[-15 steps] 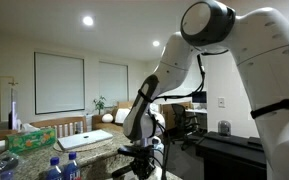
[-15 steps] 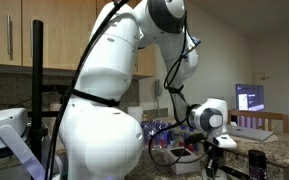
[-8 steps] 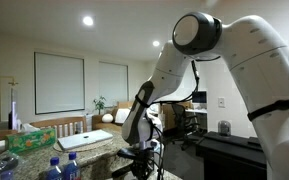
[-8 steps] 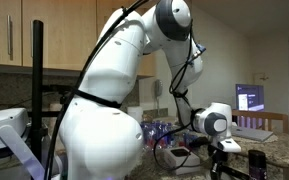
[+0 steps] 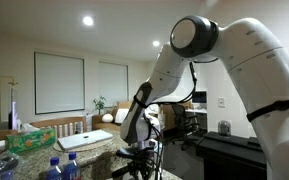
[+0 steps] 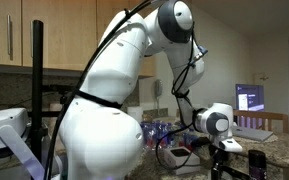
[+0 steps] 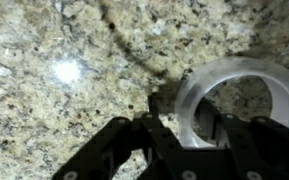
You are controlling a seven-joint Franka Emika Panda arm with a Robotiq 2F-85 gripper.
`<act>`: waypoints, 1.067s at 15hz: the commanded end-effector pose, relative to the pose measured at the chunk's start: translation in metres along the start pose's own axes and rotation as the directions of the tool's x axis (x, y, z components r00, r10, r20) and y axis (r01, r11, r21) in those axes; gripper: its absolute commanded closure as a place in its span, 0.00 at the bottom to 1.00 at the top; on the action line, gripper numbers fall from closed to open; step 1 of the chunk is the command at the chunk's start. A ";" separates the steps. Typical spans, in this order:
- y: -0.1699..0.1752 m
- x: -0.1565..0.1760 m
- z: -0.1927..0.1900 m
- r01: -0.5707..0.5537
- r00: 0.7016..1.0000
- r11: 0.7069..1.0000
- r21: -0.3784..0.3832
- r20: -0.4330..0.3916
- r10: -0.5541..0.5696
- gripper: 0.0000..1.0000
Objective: Put the black object, the bottle with a black lid and the white tape on the counter top
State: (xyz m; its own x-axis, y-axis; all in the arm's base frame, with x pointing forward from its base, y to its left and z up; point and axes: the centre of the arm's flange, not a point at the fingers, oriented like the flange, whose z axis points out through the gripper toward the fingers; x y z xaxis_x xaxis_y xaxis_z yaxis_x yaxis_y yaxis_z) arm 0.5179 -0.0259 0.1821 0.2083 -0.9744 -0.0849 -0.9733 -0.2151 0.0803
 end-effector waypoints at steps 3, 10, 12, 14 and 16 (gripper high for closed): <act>0.028 -0.009 -0.064 0.051 0.998 0.999 -0.004 0.026 -0.051 0.10; 0.038 -0.069 -0.213 0.223 0.975 0.975 0.018 0.004 -0.223 0.00; 0.045 -0.105 -0.235 0.298 0.955 0.953 -0.050 0.005 -0.298 0.00; 0.058 -0.147 -0.248 0.370 0.929 0.922 -0.112 0.016 -0.370 0.00; 0.074 -0.182 -0.254 0.441 0.895 0.881 -0.171 0.016 -0.445 0.00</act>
State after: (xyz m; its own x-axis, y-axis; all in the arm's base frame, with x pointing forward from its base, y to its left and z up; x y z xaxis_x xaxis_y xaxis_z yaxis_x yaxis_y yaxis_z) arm 0.4588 0.0849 0.4395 0.5154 -0.8468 -0.1314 -0.8358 -0.5306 0.1408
